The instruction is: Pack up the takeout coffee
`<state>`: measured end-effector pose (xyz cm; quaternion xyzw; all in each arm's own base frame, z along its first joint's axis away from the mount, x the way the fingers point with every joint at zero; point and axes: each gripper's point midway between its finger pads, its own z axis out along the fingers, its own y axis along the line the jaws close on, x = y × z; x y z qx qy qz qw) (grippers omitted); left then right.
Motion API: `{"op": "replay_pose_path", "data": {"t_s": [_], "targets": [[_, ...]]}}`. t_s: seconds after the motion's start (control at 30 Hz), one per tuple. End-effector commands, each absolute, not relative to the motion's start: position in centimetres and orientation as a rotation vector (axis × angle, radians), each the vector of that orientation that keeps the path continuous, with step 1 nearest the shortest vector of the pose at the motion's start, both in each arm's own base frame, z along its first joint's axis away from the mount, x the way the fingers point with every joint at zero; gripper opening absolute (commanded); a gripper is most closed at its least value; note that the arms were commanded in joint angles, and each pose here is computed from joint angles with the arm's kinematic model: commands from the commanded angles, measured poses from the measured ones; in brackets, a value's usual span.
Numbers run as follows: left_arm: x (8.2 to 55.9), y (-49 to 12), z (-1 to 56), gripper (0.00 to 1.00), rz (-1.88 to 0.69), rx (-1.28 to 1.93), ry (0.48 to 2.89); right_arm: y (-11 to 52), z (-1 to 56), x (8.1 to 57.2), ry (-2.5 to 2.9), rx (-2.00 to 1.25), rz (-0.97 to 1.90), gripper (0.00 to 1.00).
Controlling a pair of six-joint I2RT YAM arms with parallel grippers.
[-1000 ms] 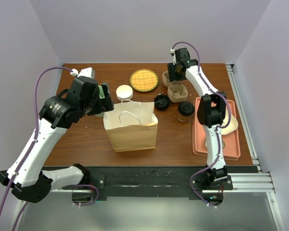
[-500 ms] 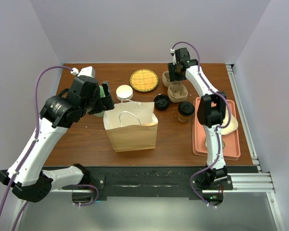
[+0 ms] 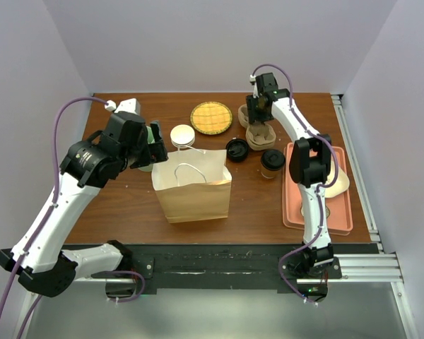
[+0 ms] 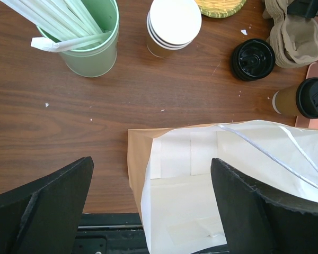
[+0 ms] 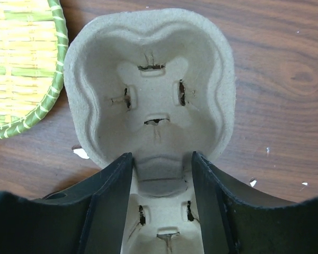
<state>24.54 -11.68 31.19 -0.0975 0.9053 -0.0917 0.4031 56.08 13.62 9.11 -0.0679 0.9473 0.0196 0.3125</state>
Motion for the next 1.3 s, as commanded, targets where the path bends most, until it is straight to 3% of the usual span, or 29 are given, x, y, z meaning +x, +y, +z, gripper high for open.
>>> {"op": "replay_pose_path", "data": {"t_s": [0.0, 0.27, 0.47, 1.27], "targets": [[24.7, -11.2, 32.2, 0.98, -0.23, -0.255, 2.237, 13.7, 10.4, 55.6, 2.49, -0.168, 0.067, 0.5], [24.6, -11.0, 32.3, 0.98, -0.231, -0.259, 2.231, 13.3, 10.9, 55.4, 2.49, -0.168, 0.045, 0.36], [24.3, -10.6, 31.9, 0.98, -0.205, -0.277, 2.245, 12.9, 13.0, 55.8, 2.447, -0.186, 0.012, 0.31], [23.5, -10.4, 30.5, 0.97, -0.19, -0.313, 2.302, 12.7, 16.7, 56.3, 2.359, -0.195, 0.01, 0.3]]}}
